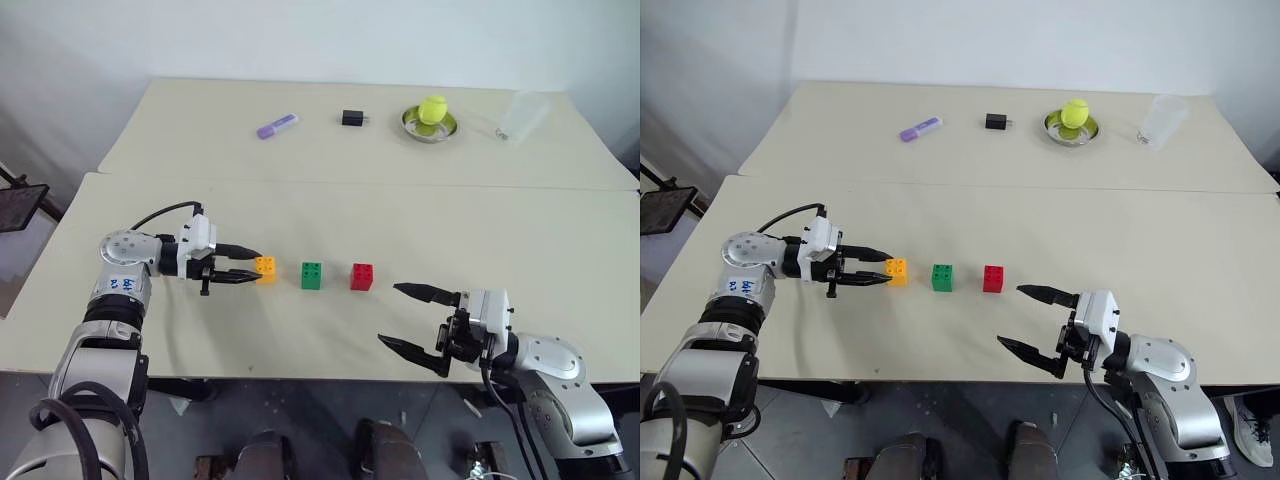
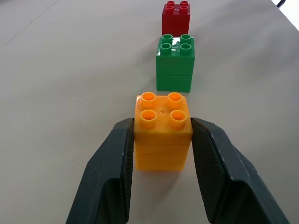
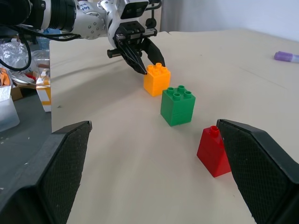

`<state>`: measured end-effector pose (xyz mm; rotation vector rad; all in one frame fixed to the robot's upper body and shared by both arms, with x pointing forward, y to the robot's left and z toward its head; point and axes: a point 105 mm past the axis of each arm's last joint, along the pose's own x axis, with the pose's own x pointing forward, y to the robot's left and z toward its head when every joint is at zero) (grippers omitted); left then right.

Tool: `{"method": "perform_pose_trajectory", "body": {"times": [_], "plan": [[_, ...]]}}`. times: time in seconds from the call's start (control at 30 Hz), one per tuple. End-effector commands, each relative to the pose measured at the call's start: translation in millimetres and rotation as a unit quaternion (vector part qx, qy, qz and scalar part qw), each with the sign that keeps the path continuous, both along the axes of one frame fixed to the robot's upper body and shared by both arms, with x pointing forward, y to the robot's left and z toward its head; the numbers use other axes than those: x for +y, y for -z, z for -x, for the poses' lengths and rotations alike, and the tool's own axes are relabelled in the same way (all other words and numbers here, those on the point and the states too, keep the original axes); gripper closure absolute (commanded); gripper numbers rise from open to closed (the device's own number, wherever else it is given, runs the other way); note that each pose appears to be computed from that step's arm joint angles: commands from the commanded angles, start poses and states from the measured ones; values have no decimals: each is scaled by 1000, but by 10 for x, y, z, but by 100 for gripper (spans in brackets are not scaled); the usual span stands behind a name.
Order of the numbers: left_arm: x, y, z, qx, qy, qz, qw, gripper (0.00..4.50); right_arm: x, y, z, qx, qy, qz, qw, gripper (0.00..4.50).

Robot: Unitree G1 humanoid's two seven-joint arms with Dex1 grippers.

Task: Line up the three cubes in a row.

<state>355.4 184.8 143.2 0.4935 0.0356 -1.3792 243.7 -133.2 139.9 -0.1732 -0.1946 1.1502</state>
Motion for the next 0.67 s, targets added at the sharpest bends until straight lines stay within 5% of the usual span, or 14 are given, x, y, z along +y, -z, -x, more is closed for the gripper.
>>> {"method": "perform_pose_trajectory", "body": {"times": [0.03, 0.3, 0.53, 0.67], "plan": [[73, -20, 113, 24, 45, -36, 998, 305, -17, -101, 0, -16, -8, 2, 1000, 0], [306, -197, 75, 6, -21, -10, 1000, 49, -118, -242, -195, -32, -37, 30, 998, 0], [617, -425, 290, 50, -57, 22, 997, 49, -365, -414, -445, -31, -59, 111, 992, 0], [771, -544, 301, 14, -114, 35, 993, 49, -436, -472, -589, -43, -69, 123, 989, 0]]}}
